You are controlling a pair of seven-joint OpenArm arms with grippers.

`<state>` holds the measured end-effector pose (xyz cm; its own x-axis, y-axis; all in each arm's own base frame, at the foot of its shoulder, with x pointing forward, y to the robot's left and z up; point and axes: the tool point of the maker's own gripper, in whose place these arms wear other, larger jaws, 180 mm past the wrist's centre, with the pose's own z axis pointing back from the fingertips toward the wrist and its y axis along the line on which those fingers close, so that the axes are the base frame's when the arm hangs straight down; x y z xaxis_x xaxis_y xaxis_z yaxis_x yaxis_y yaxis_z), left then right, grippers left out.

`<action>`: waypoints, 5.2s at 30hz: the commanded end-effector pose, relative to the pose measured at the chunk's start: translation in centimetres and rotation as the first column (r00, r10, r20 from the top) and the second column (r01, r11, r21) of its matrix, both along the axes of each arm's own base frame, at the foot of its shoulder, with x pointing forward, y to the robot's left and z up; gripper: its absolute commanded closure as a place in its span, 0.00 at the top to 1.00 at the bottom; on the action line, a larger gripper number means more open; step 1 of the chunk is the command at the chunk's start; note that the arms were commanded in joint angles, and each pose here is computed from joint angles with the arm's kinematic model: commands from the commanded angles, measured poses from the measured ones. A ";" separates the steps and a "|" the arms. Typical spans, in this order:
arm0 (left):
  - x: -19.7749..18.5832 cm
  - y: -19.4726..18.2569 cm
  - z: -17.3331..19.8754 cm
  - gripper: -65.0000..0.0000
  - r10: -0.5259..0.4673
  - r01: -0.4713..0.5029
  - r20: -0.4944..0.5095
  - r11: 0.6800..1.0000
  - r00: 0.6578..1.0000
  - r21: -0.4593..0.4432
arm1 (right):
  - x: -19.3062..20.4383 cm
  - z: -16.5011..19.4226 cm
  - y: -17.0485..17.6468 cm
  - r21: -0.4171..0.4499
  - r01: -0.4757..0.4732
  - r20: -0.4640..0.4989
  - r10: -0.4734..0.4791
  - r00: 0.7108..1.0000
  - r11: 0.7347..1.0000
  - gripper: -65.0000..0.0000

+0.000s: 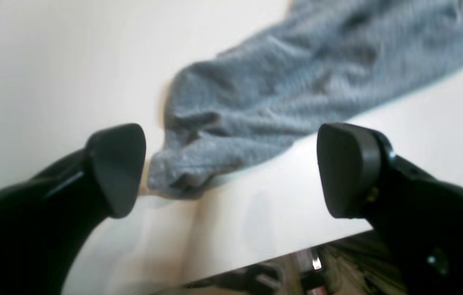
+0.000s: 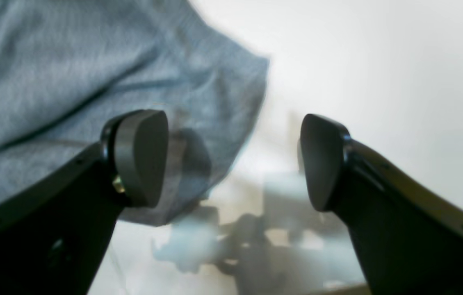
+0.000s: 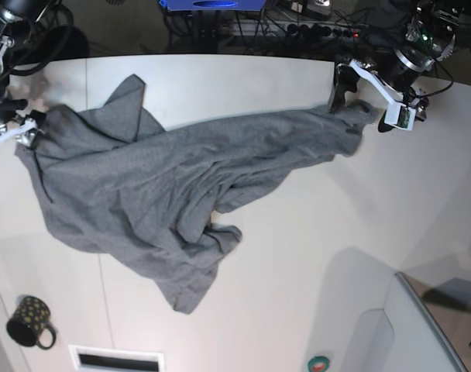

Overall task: Layout the t-shirt on the table in an organized manner, then fold the t-shirt properly
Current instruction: 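Release and regrasp the shirt edge with the left gripper, then regrasp the shirt edge with the right gripper beside the left gripper's edge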

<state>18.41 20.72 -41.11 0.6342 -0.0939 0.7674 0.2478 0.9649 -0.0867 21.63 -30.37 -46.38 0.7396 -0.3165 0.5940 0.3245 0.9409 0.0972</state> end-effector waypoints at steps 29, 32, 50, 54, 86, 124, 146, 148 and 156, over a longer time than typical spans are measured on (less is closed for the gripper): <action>-3.5 1.8 -3.0 0.96 0.275 -0.281 -0.070 0.956 0.959 -0.086 | -1.9 -4.4 5.5 0.215 -0.111 -0.023 0.119 0.993 0.970 0.16; -2.9 4.8 -2.1 0.96 0.359 -0.360 -0.024 0.931 0.933 -0.060 | -1.9 -4.4 5.5 0.215 -0.111 -0.023 0.119 0.993 0.970 0.01; -0.5 4.7 -3.5 0.96 0.295 -0.295 -0.020 0.945 0.955 -0.138 | -1.9 -4.4 5.5 0.215 -0.111 -0.023 0.119 0.993 0.970 0.01; -0.2 5.3 -4.1 0.96 0.308 -0.309 -0.027 0.942 0.951 -0.131 | -1.9 -4.4 5.5 0.215 -0.111 -0.023 0.119 0.993 0.970 0.01; 1.1 3.9 -2.8 0.00 0.281 -0.276 0.008 0.948 0.960 -0.161 | -1.6 -4.1 5.4 0.208 -0.114 -0.015 0.120 0.993 0.971 0.01; 1.7 1.5 -3.6 0.00 0.262 -0.258 -0.009 0.944 0.965 -0.205 | -1.5 -3.5 4.9 0.183 -0.124 -0.006 0.127 0.992 0.975 0.01; 4.2 3.5 1.1 0.00 0.216 -0.216 -0.010 0.970 0.976 -0.113 | 3.0 5.9 -0.8 -0.093 -0.199 0.025 0.203 0.979 0.975 0.01; 4.4 3.4 0.4 0.00 0.229 -0.230 -0.022 0.965 0.973 -0.124 | 3.8 4.4 -1.4 -0.043 -0.187 0.016 0.188 0.982 0.981 0.01; 4.5 2.5 -0.6 0.00 0.261 -0.265 -0.043 0.950 0.964 -0.168 | 7.7 1.4 -1.8 0.037 -0.257 -0.015 0.258 0.966 0.966 0.21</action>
